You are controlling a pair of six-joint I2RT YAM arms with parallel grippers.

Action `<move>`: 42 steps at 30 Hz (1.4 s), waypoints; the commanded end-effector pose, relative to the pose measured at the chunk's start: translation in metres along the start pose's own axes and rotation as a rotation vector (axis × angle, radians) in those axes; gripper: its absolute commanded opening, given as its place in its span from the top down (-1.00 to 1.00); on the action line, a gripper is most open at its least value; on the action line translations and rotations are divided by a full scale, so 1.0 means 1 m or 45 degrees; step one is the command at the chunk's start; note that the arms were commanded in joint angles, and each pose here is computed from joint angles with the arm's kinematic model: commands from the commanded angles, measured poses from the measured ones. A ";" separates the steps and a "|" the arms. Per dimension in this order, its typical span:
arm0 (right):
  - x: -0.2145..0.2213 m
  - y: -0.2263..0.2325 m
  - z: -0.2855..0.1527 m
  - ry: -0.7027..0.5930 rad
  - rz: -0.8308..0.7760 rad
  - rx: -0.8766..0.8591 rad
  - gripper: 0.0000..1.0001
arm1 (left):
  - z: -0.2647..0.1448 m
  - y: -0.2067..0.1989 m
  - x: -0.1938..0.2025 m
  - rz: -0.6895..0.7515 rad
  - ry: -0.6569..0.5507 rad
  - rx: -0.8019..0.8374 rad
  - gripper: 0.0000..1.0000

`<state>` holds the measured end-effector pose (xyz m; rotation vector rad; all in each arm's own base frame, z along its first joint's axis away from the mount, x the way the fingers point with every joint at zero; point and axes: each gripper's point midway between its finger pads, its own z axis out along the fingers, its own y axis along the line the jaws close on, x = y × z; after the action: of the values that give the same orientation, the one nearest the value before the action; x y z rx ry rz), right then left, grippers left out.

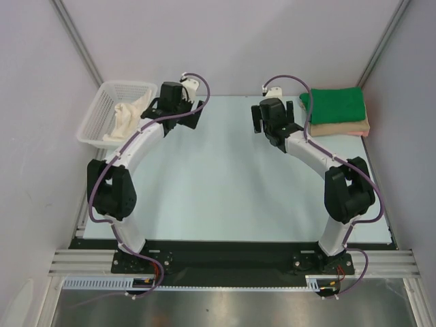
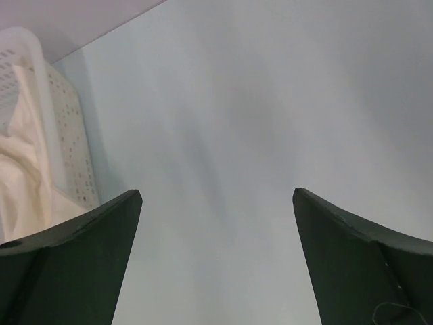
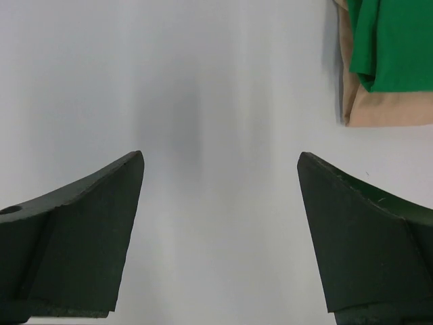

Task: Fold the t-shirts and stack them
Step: Grab the tshirt from the pile

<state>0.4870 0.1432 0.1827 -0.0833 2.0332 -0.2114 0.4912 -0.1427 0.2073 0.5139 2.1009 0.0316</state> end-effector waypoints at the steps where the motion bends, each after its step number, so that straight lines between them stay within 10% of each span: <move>1: -0.019 0.004 -0.008 -0.055 0.061 -0.008 -0.99 | -0.016 0.037 -0.018 0.066 -0.060 -0.066 -1.00; 13: 0.014 0.049 -0.033 0.096 -0.156 -0.439 -0.99 | -0.027 0.166 -0.001 0.218 0.070 -0.593 -1.00; 19: 0.025 0.054 -0.039 0.151 -0.146 -0.514 -0.98 | -0.014 0.187 0.022 0.119 0.131 -0.517 -0.79; 42: 0.046 0.063 -0.030 0.230 -0.128 -0.595 -0.96 | 0.024 0.165 0.071 0.068 0.252 -0.293 -0.37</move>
<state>0.4367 0.1987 0.1314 -0.4726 2.2579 0.1792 0.5308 0.0354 0.1684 0.4357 2.2565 0.3933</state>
